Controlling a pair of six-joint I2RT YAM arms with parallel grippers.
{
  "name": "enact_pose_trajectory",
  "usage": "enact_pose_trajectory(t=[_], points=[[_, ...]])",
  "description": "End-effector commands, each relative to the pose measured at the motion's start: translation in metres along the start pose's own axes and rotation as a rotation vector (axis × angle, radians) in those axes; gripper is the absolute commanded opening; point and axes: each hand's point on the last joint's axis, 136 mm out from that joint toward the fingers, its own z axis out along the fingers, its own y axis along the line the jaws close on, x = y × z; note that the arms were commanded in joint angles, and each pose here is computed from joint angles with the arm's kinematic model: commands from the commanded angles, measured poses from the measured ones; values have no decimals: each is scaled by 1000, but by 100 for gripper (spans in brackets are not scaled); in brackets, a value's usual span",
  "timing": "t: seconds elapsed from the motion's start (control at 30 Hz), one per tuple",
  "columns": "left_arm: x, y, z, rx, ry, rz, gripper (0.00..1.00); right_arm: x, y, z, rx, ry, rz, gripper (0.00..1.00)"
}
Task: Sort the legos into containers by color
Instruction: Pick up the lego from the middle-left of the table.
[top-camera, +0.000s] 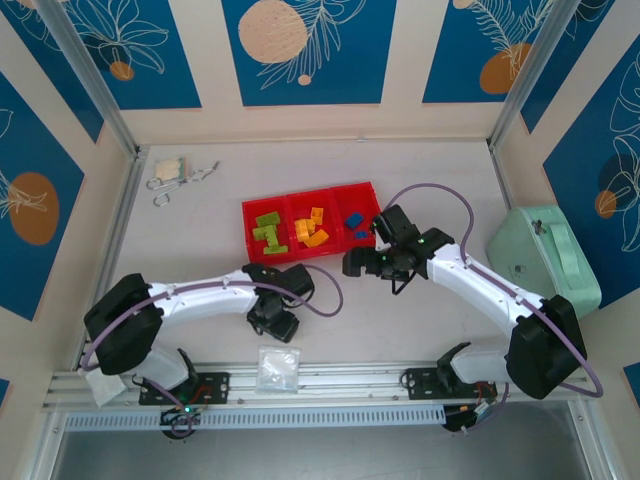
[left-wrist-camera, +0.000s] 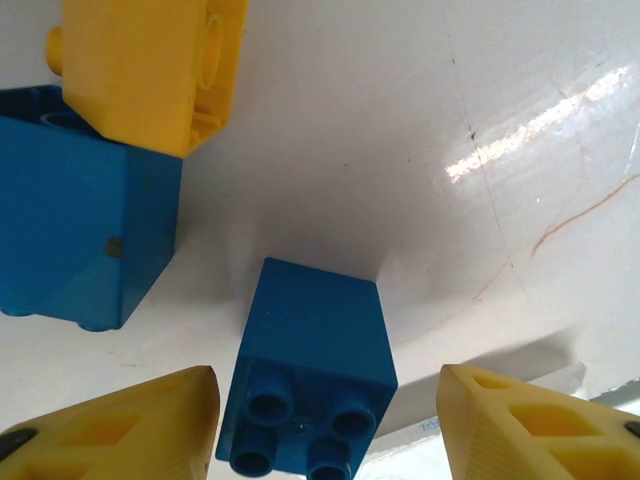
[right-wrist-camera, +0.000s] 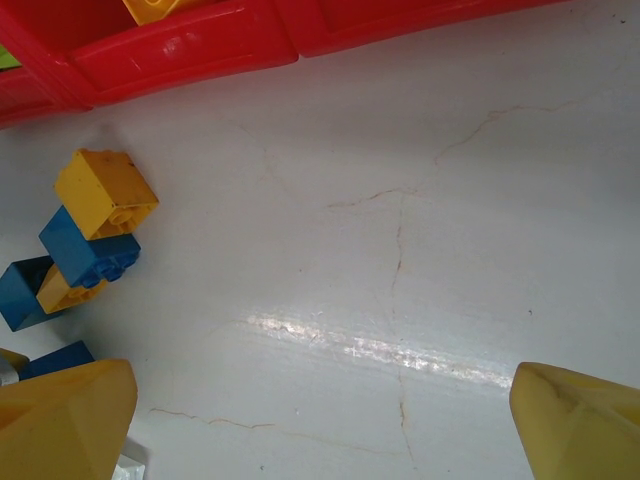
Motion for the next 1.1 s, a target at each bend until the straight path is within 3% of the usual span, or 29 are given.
enact_pose_trajectory(t=[0.0,0.37,0.83,0.97,1.07], points=[[-11,0,-3,-30,-28,30,60,-3,4,-7,-6,-2,-15,96],[-13,-8,17,-49,53,71,56,-11,4,-8,-4,-11,-27,97],[20,7,24,-63,74,-49,48,-16,-3,-15,10,-30,-14,97],[15,6,21,-53,51,-70,38,-15,-8,-19,16,-37,-1,97],[4,0,17,-42,29,-74,24,-15,-12,-25,24,-52,0,97]])
